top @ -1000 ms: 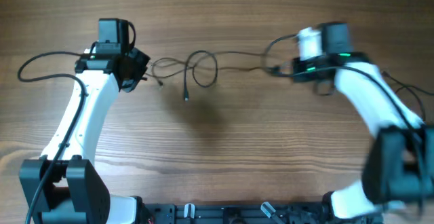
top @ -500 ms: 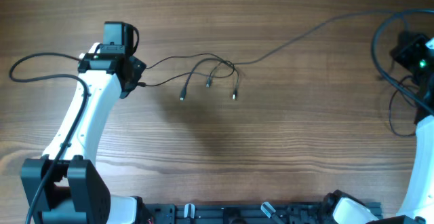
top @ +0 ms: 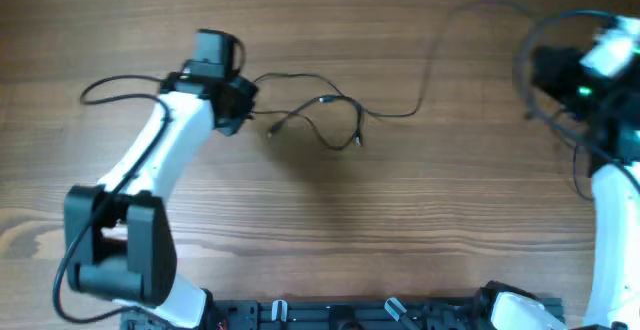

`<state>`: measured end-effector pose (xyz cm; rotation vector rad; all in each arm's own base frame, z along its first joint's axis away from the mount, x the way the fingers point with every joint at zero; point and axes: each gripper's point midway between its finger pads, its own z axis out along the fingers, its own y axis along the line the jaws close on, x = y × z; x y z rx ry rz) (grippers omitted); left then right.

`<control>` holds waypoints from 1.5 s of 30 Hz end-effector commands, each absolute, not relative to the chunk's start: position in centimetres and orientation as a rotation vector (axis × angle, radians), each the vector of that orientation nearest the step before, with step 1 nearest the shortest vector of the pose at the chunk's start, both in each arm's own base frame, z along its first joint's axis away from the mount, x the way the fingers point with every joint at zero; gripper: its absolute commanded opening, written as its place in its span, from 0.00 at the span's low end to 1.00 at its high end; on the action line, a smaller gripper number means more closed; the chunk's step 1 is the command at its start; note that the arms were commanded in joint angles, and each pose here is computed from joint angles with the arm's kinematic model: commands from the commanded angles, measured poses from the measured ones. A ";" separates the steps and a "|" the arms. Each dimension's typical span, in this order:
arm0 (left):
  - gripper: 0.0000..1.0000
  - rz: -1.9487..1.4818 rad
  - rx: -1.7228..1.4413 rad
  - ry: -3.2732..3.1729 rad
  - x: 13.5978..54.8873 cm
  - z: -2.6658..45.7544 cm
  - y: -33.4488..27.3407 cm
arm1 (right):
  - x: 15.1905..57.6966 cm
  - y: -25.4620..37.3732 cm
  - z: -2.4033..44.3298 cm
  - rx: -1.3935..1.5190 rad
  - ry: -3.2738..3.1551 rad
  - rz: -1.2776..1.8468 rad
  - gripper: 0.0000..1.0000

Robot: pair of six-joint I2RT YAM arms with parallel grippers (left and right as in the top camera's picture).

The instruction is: Untangle cables

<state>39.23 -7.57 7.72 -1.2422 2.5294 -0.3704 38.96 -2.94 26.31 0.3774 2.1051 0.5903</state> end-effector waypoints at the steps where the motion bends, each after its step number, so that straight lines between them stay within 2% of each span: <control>1: 0.04 -0.270 -0.987 2.689 38.3 4.8 -10.3 | 40.1 4.3 24.9 -0.119 2.150 0.497 0.04; 3: 0.04 -0.237 -0.973 2.721 37.9 3.6 -10.7 | 41.1 5.9 21.8 -0.133 2.237 0.427 0.04; 6: 0.04 -0.215 -0.982 2.737 37.8 2.8 -10.5 | 42.0 9.7 15.3 -0.184 2.391 0.490 0.04; 10: 0.04 -0.214 -0.981 2.737 37.8 2.8 -10.6 | 41.4 15.0 9.7 -0.228 2.499 0.800 0.05; 15: 0.05 -0.187 -0.982 2.724 37.9 2.8 -10.2 | 38.3 18.7 8.7 -0.322 2.550 1.054 0.05; 18: 0.05 -0.183 -0.982 2.723 37.9 2.8 -10.1 | 37.0 20.0 8.3 -0.340 2.594 1.075 0.06; 20: 0.05 -0.183 -0.982 2.723 37.9 2.8 -10.1 | 36.8 20.7 8.0 -0.314 2.625 1.046 0.09; 22: 0.05 -0.183 -0.982 2.723 37.9 2.8 -10.1 | 37.0 20.9 7.0 -0.331 2.648 0.911 0.18; 27: 0.05 -0.182 -0.982 2.724 37.9 2.8 -10.1 | 38.4 21.2 2.9 -0.380 2.669 0.498 0.21; 30: 0.05 -0.168 -0.987 2.739 37.5 2.7 -10.0 | 39.4 21.5 1.0 -0.390 2.652 0.466 0.31; 34: 0.06 -0.164 -0.988 2.742 37.4 2.6 -10.0 | 40.9 20.9 1.1 -0.439 2.585 0.370 0.36; 39: 0.06 -0.164 -0.988 2.742 37.4 2.6 -10.0 | 40.5 21.0 -1.3 -0.636 2.574 0.320 0.56; 41: 0.06 -0.164 -0.988 2.742 37.4 2.6 -10.0 | 39.2 21.9 -2.3 -0.780 2.574 0.338 0.69; 42: 0.06 -0.164 -0.988 2.742 37.4 2.6 -10.0 | 38.5 22.6 -2.6 -0.833 2.571 0.347 0.72; 45: 0.07 -0.164 -0.988 2.742 37.4 2.6 -10.0 | 38.4 22.8 -3.3 -0.869 2.562 0.255 0.69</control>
